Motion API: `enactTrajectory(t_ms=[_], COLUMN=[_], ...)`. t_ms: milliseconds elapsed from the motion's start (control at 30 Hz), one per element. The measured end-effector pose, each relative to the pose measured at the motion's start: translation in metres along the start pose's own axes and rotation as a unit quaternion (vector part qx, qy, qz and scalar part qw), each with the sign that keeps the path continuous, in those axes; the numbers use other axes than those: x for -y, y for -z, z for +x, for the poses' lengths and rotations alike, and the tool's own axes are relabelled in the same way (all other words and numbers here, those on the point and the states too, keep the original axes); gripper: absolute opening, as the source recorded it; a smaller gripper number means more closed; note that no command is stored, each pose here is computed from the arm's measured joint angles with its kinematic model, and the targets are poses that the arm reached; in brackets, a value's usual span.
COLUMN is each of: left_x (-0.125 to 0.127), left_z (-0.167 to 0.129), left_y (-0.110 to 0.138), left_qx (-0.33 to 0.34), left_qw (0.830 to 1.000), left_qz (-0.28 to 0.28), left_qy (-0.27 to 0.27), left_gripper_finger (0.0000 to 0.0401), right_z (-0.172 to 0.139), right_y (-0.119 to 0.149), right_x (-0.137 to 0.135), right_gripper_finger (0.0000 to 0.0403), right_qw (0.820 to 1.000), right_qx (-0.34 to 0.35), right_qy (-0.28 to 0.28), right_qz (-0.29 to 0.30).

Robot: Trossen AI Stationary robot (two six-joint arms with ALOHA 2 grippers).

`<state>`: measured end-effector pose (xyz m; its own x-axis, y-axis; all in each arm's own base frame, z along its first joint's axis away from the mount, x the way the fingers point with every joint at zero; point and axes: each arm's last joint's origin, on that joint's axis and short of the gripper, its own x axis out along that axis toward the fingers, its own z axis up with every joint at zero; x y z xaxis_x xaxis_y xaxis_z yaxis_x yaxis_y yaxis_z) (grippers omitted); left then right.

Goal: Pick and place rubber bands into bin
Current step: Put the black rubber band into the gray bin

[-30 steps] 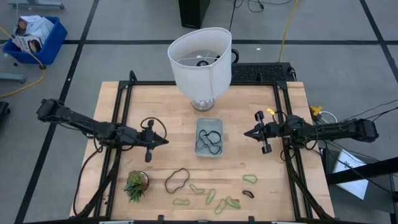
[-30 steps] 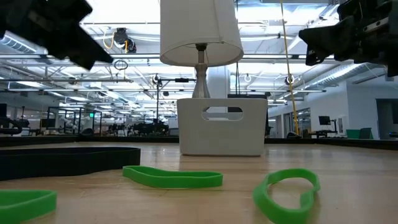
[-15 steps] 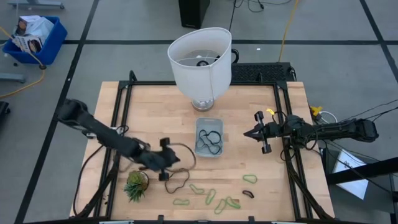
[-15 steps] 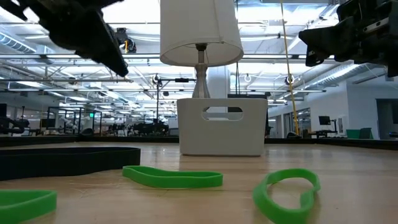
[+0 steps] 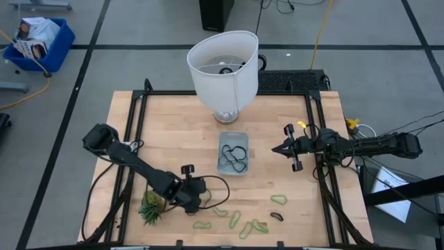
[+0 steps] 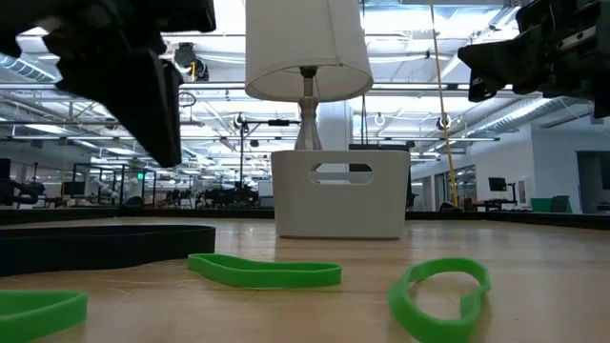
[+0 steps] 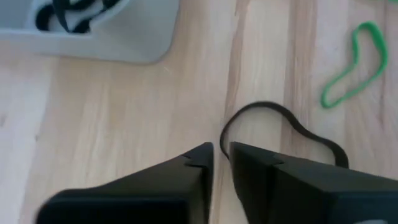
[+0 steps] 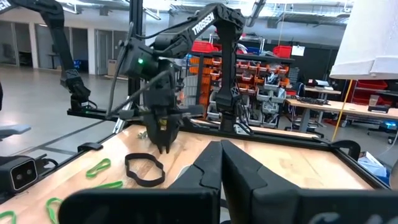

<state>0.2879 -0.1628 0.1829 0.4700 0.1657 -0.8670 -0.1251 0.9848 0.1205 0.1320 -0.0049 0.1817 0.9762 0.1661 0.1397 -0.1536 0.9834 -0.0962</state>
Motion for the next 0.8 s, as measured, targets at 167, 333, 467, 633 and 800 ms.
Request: enactTrajectory(t_ms=[167,333,467,633,800], left_x=[0.003,0.004,0.004,0.000,-0.002], left_z=[0.010,0.020,0.028,0.044,0.053], left_y=[0.003,0.006,0.008,0.009,0.009], left_qx=[-0.039,-0.062,-0.076,-0.105,-0.120], left_qw=[0.999,0.997,0.997,0.994,0.992], left_qz=[-0.014,-0.012,-0.013,-0.021,-0.026], left_qy=[0.027,0.034,0.031,0.035,0.039], left_gripper_finger=[0.0135,0.0190,0.0214,0.0218,0.0218], right_z=[0.000,0.000,0.000,0.000,0.000], right_y=[0.000,0.000,0.000,0.000,0.000], right_x=[0.000,0.000,0.000,0.000,0.000], right_gripper_finger=[0.0000,0.0000,0.0000,0.0000,0.0000], right_qw=[1.000,1.000,1.000,1.000,1.000], right_qx=[0.000,0.000,0.000,0.000,0.000], right_qy=[0.000,0.000,0.000,0.000,0.000], right_qz=[0.011,0.009,0.008,0.007,0.007])
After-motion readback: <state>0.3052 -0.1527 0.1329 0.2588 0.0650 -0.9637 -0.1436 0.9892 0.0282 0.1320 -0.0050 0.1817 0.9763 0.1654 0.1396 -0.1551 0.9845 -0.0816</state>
